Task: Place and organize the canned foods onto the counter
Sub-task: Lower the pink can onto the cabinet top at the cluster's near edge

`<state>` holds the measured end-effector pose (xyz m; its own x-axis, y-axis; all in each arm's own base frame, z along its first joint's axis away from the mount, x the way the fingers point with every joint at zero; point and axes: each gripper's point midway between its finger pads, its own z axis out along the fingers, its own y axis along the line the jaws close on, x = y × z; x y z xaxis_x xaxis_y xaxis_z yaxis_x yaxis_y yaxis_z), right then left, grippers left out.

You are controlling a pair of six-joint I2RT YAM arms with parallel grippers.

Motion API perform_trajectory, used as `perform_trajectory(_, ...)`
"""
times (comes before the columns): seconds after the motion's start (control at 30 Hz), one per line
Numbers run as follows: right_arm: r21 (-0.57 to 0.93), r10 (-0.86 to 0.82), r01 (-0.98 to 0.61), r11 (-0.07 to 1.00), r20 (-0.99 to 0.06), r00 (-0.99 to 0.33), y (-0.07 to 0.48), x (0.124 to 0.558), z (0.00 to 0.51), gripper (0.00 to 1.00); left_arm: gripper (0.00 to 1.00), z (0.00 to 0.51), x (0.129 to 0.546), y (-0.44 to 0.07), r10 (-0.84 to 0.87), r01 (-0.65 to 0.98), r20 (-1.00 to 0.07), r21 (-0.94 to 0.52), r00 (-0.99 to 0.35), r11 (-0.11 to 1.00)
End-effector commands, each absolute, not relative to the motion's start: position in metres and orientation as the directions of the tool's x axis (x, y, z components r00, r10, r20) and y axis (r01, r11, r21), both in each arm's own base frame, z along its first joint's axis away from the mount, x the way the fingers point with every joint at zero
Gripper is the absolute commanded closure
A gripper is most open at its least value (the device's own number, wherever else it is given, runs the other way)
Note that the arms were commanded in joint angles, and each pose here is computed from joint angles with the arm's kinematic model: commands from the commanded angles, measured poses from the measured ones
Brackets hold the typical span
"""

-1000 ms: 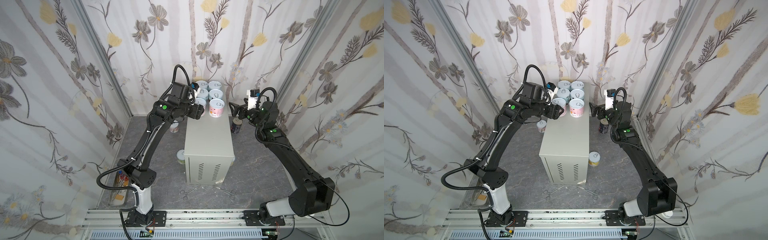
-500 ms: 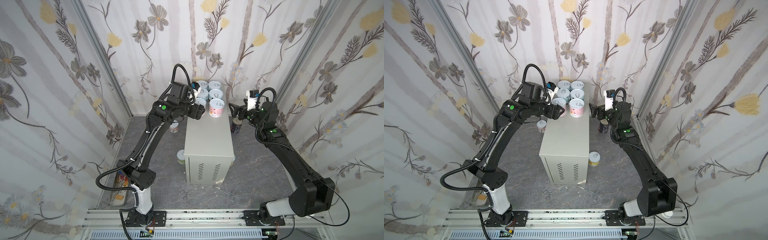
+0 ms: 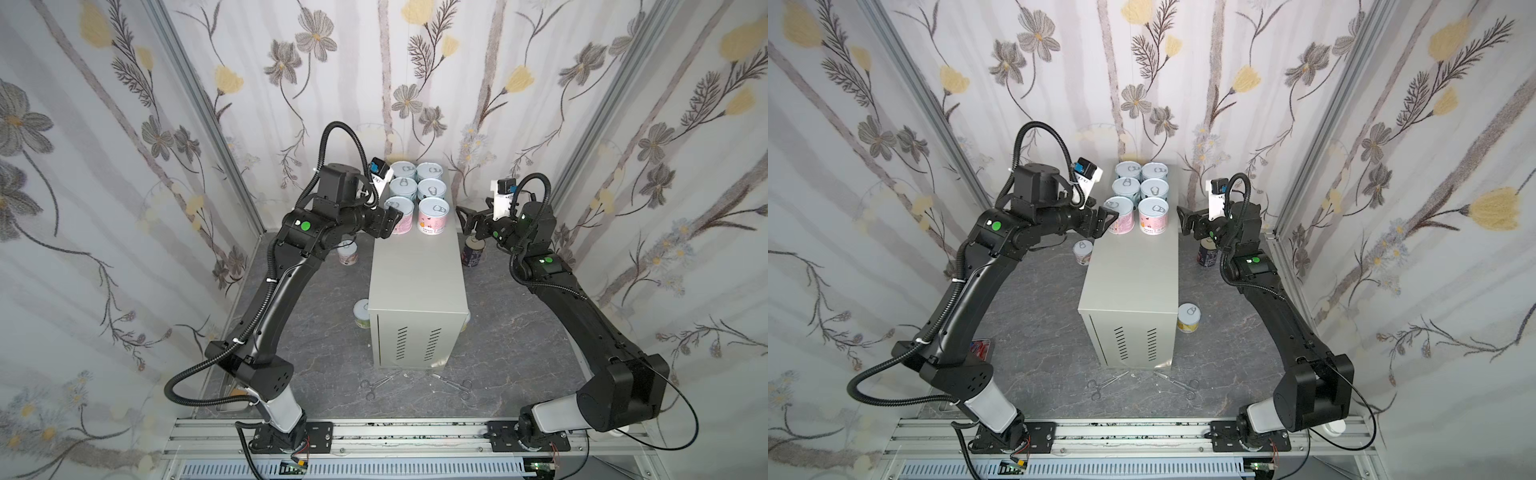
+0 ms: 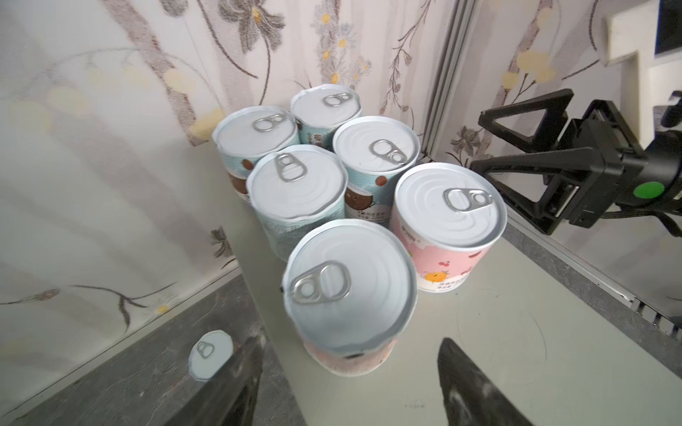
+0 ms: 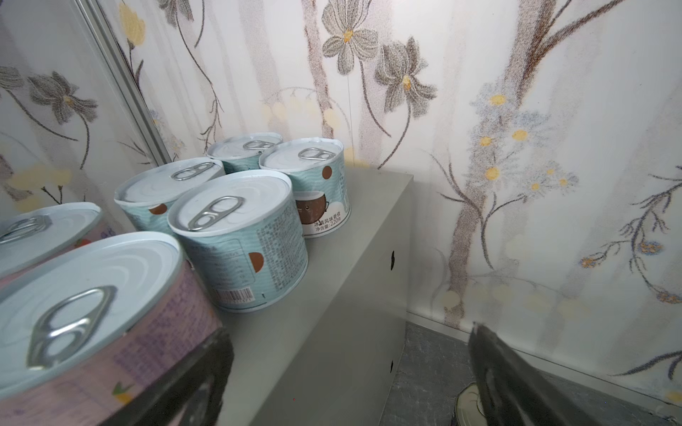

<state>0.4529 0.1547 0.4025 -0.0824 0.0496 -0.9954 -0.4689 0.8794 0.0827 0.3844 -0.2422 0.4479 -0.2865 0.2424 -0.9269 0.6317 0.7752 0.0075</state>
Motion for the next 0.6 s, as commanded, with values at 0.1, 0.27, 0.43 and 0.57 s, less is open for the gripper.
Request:
perform_trajectory(0.1, 0.069, 0.043, -0.465, 0.883, -0.997, -0.066, 0.158, 0.453, 0.409, 0.0, 0.31, 0.473, 0.384, -0.203, 0.161, 0.56, -0.979, 0.063, -0.128, 0.826)
perform_trajectory(0.27, 0.043, 0.013, -0.509, 0.86, -0.998, -0.062, 0.169, 0.45, 0.413, 0.0, 0.33, 0.458, 0.37, -0.199, 0.171, 0.62, -0.981, 0.077, -0.093, 0.781)
perform_trajectory(0.43, 0.034, -0.004, -0.494, 0.869, -0.997, -0.076, 0.167, 0.452, 0.413, 0.0, 0.33, 0.443, 0.365, -0.198, 0.15, 0.661, -0.987, 0.077, -0.054, 0.746)
perform_trajectory(0.57, 0.035, -0.005, -0.493, 0.869, -0.997, -0.081, 0.169, 0.453, 0.413, 0.0, 0.35, 0.435, 0.38, -0.196, 0.127, 0.643, -0.988, 0.043, -0.085, 0.765)
